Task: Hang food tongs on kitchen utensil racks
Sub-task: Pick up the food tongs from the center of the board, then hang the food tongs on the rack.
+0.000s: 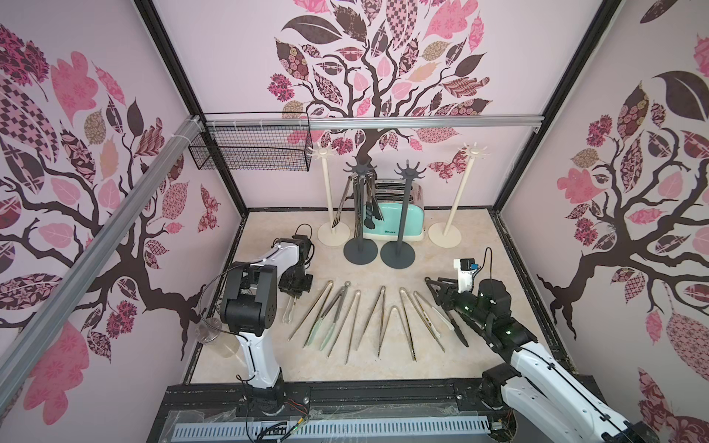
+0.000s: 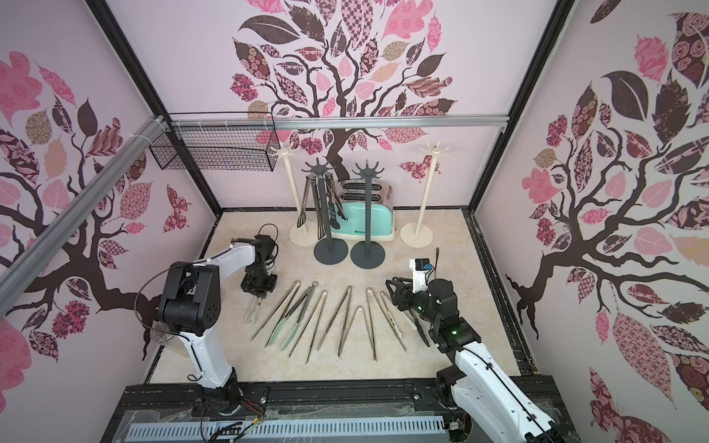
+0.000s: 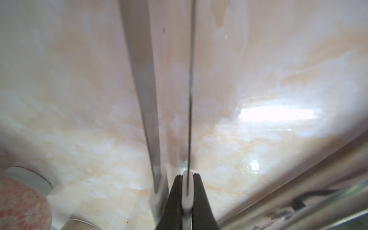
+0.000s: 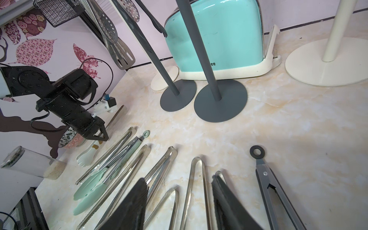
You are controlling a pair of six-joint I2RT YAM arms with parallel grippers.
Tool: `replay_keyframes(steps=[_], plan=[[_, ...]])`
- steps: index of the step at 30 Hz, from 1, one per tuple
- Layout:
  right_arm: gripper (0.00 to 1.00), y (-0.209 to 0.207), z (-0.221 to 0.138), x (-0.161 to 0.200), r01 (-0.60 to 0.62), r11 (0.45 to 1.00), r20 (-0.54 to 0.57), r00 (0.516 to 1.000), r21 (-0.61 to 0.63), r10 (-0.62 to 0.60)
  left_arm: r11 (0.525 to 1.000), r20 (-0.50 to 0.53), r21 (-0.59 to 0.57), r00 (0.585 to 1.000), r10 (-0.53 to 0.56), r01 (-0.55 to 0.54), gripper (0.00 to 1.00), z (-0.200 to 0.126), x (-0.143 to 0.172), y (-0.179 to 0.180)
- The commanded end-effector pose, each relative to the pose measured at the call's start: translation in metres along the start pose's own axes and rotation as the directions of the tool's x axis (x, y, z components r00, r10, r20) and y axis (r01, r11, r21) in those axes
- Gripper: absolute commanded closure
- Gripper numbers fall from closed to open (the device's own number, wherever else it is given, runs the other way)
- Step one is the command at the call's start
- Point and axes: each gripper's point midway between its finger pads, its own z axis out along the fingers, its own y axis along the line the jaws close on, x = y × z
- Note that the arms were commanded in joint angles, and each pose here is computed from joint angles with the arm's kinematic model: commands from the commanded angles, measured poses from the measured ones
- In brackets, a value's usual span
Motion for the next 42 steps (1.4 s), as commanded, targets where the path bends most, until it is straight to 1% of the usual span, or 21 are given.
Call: replay_keyframes(steps=[1,4,8,13,16,19,23,27,31,34,36,39,42], plan=[[0.45,-0.002,0.001,0.000,0.025,1.000,-0.015,1.000,0.017,-0.025,1.000,0.110,-0.008,0.994,-0.019,0.020,1.00,-0.028,-0.020,0.006],[0.45,-0.003,0.002,0.000,0.032,0.999,-0.026,0.999,0.027,-0.031,0.999,0.182,0.012,0.983,-0.033,0.031,1.00,-0.050,-0.026,0.004],[0.45,-0.005,0.002,-0.002,0.039,0.998,-0.028,0.999,0.042,-0.038,0.999,0.291,0.033,0.955,-0.050,0.042,1.00,-0.086,-0.028,0.003],[0.45,-0.009,0.000,-0.008,0.050,0.996,-0.028,0.998,0.080,-0.048,0.997,0.433,0.080,0.900,-0.048,0.015,1.00,-0.134,-0.028,-0.012],[0.45,-0.011,-0.001,-0.009,0.055,0.993,-0.036,0.998,0.103,-0.051,0.995,0.522,0.095,0.852,-0.019,-0.036,1.00,-0.162,-0.026,-0.029],[0.45,-0.012,-0.002,-0.010,0.060,0.992,-0.044,0.997,0.115,-0.055,0.994,0.599,0.076,0.801,0.020,-0.081,1.00,-0.190,-0.021,-0.045],[0.45,-0.012,-0.002,-0.013,0.066,0.991,-0.048,0.997,0.119,-0.060,0.991,0.690,0.038,0.721,0.064,-0.125,1.00,-0.227,-0.014,-0.063],[0.45,-0.012,0.000,-0.013,0.068,0.990,-0.059,0.996,0.120,-0.062,0.982,0.766,0.054,0.638,0.076,-0.182,1.00,-0.262,-0.004,-0.085],[0.45,-0.013,0.001,-0.013,0.070,0.990,-0.063,0.996,0.124,-0.062,0.956,0.820,0.055,0.559,0.121,-0.289,1.00,-0.291,0.005,-0.122],[0.46,-0.013,0.002,-0.014,0.071,0.989,-0.069,0.996,0.126,-0.063,0.923,0.854,0.038,0.492,0.169,-0.382,1.00,-0.310,0.009,-0.156],[0.46,-0.013,0.002,-0.013,0.072,0.989,-0.075,0.995,0.126,-0.063,0.908,0.874,0.042,0.455,0.169,-0.417,1.00,-0.322,0.008,-0.174],[0.46,-0.013,0.002,-0.014,0.073,0.989,-0.078,0.995,0.127,-0.064,0.897,0.890,0.071,0.433,0.140,-0.437,1.00,-0.335,0.001,-0.190],[0.46,-0.013,0.001,-0.013,0.077,0.989,-0.080,0.995,0.129,-0.067,0.886,0.897,0.094,0.425,0.123,-0.454,1.00,-0.344,-0.007,-0.202]])
